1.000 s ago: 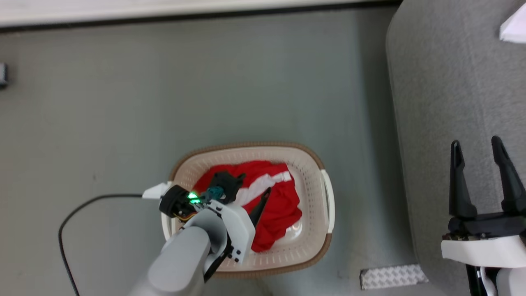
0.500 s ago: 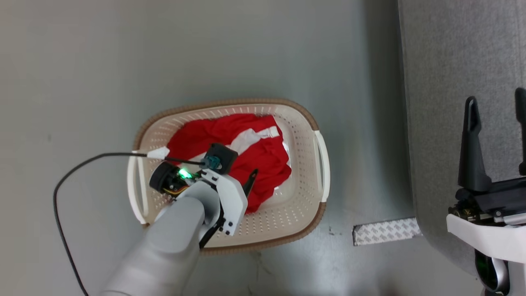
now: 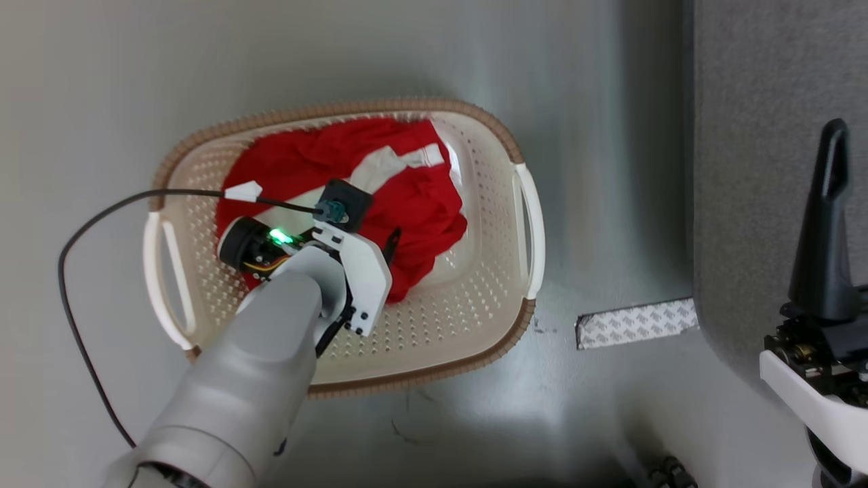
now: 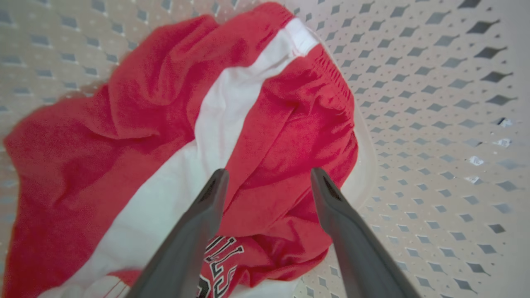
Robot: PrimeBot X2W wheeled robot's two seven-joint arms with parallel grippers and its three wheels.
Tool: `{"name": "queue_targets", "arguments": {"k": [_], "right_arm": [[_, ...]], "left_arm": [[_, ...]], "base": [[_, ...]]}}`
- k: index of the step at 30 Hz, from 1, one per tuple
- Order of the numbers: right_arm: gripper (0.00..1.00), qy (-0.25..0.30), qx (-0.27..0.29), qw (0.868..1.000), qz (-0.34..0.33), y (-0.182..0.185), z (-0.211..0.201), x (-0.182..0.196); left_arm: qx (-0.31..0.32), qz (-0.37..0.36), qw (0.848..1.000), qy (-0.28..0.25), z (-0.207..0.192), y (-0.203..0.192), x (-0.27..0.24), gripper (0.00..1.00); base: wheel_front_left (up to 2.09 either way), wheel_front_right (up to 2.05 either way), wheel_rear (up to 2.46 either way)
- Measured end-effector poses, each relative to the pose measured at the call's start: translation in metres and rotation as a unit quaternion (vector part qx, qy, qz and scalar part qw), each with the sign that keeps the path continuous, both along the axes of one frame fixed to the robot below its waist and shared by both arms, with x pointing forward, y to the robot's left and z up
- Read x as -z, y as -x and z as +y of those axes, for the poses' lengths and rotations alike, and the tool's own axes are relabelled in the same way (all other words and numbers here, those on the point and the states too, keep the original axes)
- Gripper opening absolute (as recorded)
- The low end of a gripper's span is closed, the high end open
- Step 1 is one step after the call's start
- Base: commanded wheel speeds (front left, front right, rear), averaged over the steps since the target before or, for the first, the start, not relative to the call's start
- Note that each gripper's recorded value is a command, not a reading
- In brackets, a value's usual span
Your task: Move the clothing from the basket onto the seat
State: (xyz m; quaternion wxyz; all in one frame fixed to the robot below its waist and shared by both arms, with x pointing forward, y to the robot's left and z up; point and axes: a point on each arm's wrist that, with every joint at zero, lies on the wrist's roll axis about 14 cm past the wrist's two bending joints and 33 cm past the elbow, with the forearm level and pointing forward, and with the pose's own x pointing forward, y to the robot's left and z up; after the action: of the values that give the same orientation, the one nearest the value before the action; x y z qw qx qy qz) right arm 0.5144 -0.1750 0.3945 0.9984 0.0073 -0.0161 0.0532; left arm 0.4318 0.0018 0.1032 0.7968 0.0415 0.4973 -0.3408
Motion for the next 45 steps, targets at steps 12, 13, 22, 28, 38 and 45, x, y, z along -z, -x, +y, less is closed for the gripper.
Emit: {"name": "queue_targets", "arguments": {"k": [12,13,22,28,38,45], "right_arm": [[1.0,0.01,-0.005,1.0,0.02,0.005,0.001,0.02],[1.0,0.011,-0.005,1.0,0.021,0.006,0.001,0.021],[1.0,0.022,0.003,0.999,0.034,0.012,-0.006,0.025],[1.0,0.025,0.008,0.999,0.046,0.017,-0.009,0.031],[1.0,0.04,0.001,0.998,0.055,0.026,-0.004,0.03],[1.0,0.038,-0.011,0.998,0.057,0.026,0.006,0.032]], "left_arm": [[0.003,0.03,0.999,-0.01,-0.001,0.011,0.039,1.0],[0.004,0.031,0.999,-0.011,-0.001,0.012,0.04,1.0],[0.019,0.049,0.999,-0.01,-0.007,0.024,0.054,1.0],[0.026,0.056,0.998,-0.011,-0.006,0.031,0.058,1.0],[0.043,0.057,0.997,-0.026,0.004,0.037,0.059,1.0],[0.038,0.052,0.997,-0.032,0.016,0.037,0.059,0.98]], "base": [[0.0,0.0,0.0],[0.0,0.0,0.0],[0.0,0.0,0.0],[0.0,0.0,0.0],[0.07,0.07,0.07],[0.06,0.06,0.06]]}}
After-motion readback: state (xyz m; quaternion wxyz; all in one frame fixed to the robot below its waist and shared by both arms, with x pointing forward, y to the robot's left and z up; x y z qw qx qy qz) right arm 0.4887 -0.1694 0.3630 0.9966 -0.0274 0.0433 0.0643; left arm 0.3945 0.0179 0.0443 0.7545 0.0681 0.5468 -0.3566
